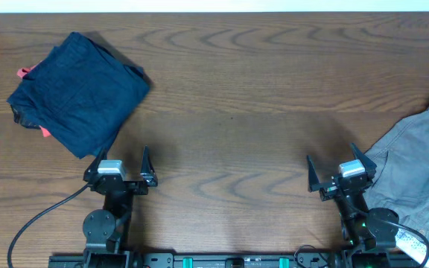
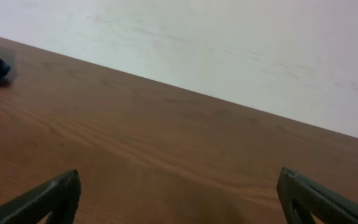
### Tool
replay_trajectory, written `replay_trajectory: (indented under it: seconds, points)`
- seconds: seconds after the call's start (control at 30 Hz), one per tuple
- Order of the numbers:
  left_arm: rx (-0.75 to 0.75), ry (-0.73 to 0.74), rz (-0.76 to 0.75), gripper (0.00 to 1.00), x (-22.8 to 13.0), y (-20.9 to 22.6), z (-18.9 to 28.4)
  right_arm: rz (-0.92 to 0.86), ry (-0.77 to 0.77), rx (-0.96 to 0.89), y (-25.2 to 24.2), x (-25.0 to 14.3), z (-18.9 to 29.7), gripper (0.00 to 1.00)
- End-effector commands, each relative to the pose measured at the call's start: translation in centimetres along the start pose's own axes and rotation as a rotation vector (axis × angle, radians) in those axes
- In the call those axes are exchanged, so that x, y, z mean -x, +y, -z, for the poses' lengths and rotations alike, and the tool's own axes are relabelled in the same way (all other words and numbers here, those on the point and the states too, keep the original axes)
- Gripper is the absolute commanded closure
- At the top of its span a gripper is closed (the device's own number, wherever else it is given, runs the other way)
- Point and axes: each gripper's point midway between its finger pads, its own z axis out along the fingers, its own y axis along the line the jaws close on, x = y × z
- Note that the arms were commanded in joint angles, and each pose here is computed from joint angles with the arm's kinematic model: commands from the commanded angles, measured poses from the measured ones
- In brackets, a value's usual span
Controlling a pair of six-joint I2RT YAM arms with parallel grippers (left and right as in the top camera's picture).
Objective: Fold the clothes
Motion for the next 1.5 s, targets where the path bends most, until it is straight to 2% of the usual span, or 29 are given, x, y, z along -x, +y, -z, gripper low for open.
replay_trajectory:
  seconds: [0.0,0.07,1.47]
  points:
    - [0.045,0.028,-0.062,0.02,-0.7,0.9,0.1,0.012,-0.003,0.010,0.2,0.0,0.0,0.01]
    - [0.050,0.124,-0.062,0.02,-3.1,1.0,0.2,0.012,-0.003,0.010,0.2,0.0,0.0,0.01]
    - [0.038,0.123,-0.059,0.02,-3.1,0.8,0.2,0.012,-0.003,0.010,0.2,0.0,0.0,0.01]
